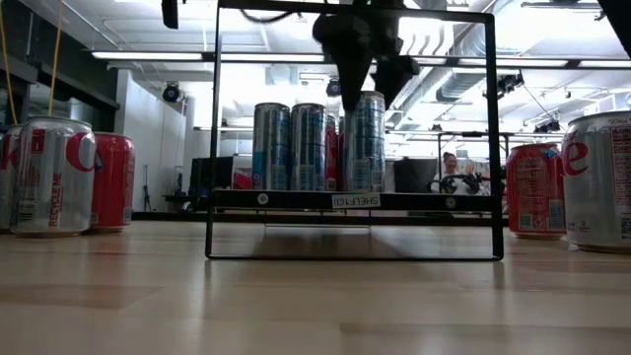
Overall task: Place canned beverage on shelf
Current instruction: Put the blue soda can on the shelf aligned with the other blue soda cans
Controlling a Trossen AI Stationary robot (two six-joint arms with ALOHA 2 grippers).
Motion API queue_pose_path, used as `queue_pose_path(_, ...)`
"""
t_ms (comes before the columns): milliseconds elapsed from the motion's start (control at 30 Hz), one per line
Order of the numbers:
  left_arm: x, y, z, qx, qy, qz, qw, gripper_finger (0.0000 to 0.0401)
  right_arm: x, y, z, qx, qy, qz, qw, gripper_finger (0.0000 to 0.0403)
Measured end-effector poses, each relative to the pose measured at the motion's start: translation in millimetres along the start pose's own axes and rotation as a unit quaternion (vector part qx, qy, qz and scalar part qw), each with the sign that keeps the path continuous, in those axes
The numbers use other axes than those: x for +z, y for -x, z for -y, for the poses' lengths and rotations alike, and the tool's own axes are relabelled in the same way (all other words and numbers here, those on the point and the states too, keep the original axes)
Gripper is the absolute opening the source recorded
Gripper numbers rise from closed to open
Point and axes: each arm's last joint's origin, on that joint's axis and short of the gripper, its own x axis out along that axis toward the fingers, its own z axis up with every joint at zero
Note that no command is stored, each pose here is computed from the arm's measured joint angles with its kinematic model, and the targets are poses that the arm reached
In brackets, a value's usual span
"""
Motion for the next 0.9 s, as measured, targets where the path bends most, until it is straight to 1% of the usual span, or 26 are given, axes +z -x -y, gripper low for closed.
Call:
queue_pose_path(200,-0.1,0.0,0.0,0.0,0.0,0.0,1.0,0.0003,-6.5,32.9,12.1,0.001,0.037,0.046,0.998,0.0331)
queue_pose_path(367,-0.3,0.0,-0.1,0.0,0.0,-0.001,1.0,0.0003,-21.3,65.4,23.5,-0.009,0.065,0.078,0.995,0.0332)
queue_pose_path(567,-0.6,0.0,-0.1,0.001,0.0,-0.002,1.0,0.0003,-39.5,91.8,28.0,-0.026,0.08,0.119,0.989,0.0332)
queue_pose_path(667,-0.6,0.0,-0.1,0.001,0.008,-0.003,1.0,0.0003,-56.9,91.4,29.9,-0.036,0.083,0.126,0.988,0.0332)
queue_pose_path(767,-0.6,0.0,-0.1,0.001,0.008,-0.003,1.0,0.0003,-80.3,79.4,35.7,-0.022,0.058,0.134,0.989,0.0332)
queue_pose_path(833,-0.7,0.0,-0.1,0.001,0.012,-0.003,1.0,0.0003,-97.3,68.9,40.2,0.011,0.032,0.142,0.989,0.0332)
queue_pose_path(900,-0.6,0.0,-0.1,0.001,0.017,-0.003,1.0,0.0003,-111.0,60.8,44.0,0.061,-0.003,0.163,0.985,0.0332)
